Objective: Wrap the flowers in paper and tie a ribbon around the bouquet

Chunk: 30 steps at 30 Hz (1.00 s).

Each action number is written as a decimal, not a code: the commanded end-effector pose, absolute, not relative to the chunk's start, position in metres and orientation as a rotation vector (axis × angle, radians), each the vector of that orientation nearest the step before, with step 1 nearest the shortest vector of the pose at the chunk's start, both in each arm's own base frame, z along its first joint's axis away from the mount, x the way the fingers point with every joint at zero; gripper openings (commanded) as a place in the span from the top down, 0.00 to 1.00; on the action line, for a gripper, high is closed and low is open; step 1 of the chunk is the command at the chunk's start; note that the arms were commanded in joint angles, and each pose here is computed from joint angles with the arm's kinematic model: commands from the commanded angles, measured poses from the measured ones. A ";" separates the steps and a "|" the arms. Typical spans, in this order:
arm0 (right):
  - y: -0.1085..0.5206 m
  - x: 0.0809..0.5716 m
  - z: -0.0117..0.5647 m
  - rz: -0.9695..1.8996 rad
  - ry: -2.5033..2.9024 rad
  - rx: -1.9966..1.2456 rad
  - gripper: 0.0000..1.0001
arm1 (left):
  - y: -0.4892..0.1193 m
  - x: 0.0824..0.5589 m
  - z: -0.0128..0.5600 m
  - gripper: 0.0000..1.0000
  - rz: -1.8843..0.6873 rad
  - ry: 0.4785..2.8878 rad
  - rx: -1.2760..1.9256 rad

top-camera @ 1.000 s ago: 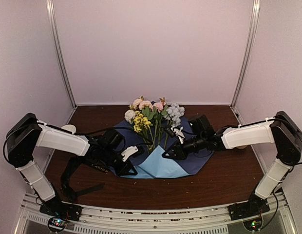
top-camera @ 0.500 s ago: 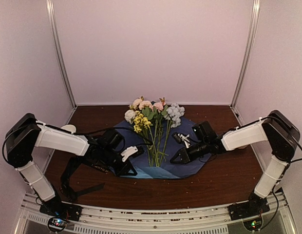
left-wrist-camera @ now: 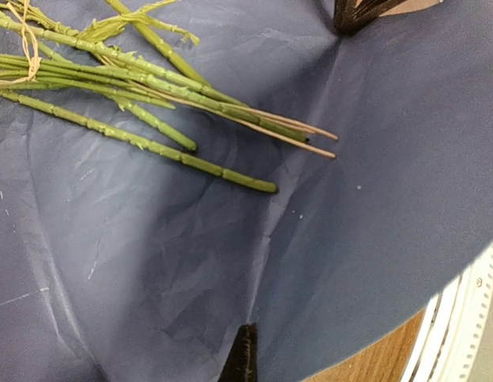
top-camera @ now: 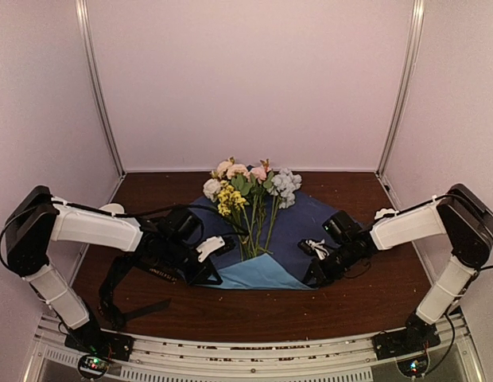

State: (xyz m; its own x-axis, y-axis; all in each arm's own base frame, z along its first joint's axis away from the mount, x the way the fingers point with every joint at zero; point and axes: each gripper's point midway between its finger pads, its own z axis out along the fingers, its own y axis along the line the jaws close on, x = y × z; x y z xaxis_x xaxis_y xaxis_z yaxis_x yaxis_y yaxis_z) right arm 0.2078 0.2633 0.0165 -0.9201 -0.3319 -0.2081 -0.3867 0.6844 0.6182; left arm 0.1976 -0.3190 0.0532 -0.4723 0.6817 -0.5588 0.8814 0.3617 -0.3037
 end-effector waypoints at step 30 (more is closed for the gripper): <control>0.325 0.210 0.114 0.929 2.092 -1.132 0.32 | -0.314 0.223 0.032 1.00 -0.730 2.387 1.337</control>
